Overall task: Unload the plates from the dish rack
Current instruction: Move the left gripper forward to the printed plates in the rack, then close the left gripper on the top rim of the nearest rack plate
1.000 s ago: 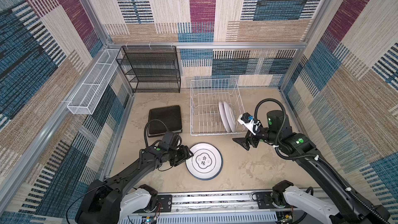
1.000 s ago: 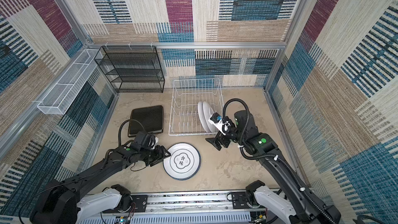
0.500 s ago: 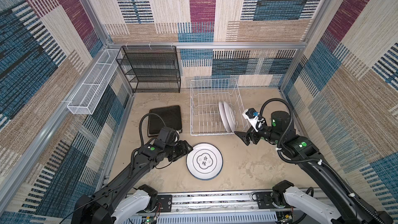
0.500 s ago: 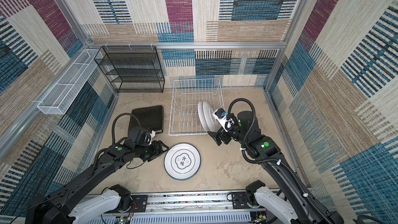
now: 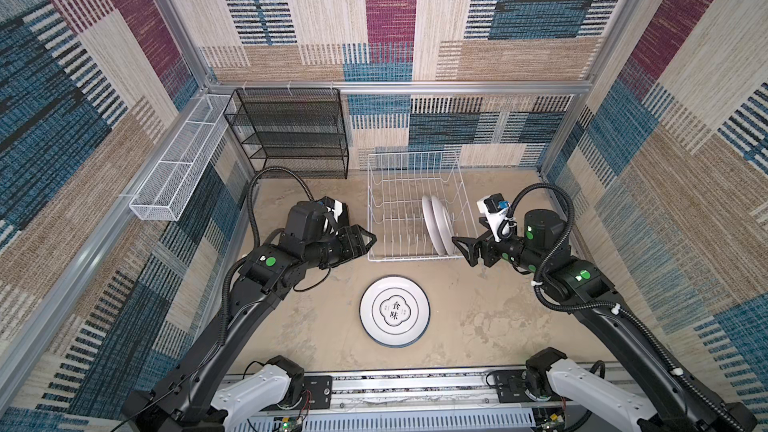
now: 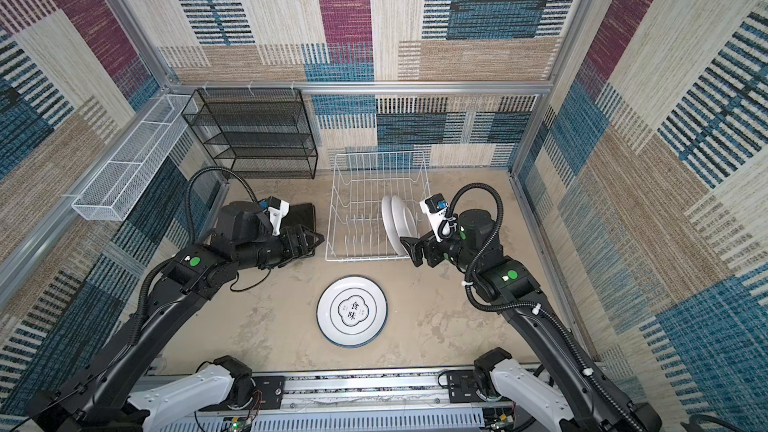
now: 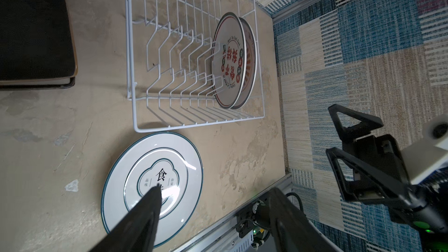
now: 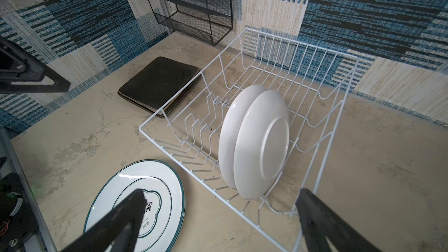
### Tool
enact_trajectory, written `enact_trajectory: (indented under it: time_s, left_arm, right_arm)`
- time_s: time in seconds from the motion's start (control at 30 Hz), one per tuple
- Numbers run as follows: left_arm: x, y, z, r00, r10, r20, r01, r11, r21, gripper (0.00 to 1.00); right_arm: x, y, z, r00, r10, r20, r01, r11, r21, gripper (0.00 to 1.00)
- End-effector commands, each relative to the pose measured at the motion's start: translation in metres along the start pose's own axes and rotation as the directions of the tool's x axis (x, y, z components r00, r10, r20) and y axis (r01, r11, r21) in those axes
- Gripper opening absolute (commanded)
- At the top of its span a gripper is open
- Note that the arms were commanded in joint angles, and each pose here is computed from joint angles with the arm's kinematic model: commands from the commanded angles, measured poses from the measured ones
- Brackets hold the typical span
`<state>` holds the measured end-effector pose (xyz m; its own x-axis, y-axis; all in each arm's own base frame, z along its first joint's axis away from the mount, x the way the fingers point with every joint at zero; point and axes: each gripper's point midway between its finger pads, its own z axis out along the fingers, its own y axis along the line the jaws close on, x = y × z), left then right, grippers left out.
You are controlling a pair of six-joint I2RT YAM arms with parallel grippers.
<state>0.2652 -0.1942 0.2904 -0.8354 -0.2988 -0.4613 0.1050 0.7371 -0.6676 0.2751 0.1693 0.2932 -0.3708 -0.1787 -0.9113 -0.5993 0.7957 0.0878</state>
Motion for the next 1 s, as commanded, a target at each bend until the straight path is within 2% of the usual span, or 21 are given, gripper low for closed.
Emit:
enact_trajectory:
  time_s: [0.0,0.33,0.37,0.57,0.97]
  left_arm:
    - [-0.010,-0.005,0.006,0.997,0.077,0.005,-0.077,0.997,-0.018,0.74]
    - [-0.033,-0.036,0.066,0.989,0.144,-0.046,-0.142,0.989,0.037,0.83]
    - [-0.035,-0.039,0.073,0.987,0.149,-0.053,-0.147,0.988,0.044,0.90]
    - [-0.036,-0.048,0.119,0.980,0.164,-0.114,-0.161,0.986,0.041,0.90]
    - [-0.024,-0.043,0.197,0.964,0.117,-0.238,-0.115,0.993,0.021,0.80]
  right_arm:
    - [-0.001,0.000,0.001,0.999,0.045,0.000,-0.045,0.999,0.002,0.99]
    - [-0.004,-0.009,-0.002,0.999,0.047,-0.019,-0.046,0.997,0.056,0.99]
    - [-0.004,-0.011,-0.004,0.999,0.052,-0.015,-0.051,0.996,0.069,0.99]
    - [0.000,-0.015,-0.007,0.997,0.073,-0.013,-0.071,0.993,0.096,0.99]
    - [0.005,-0.018,-0.007,0.996,0.084,-0.020,-0.081,0.990,0.118,0.99]
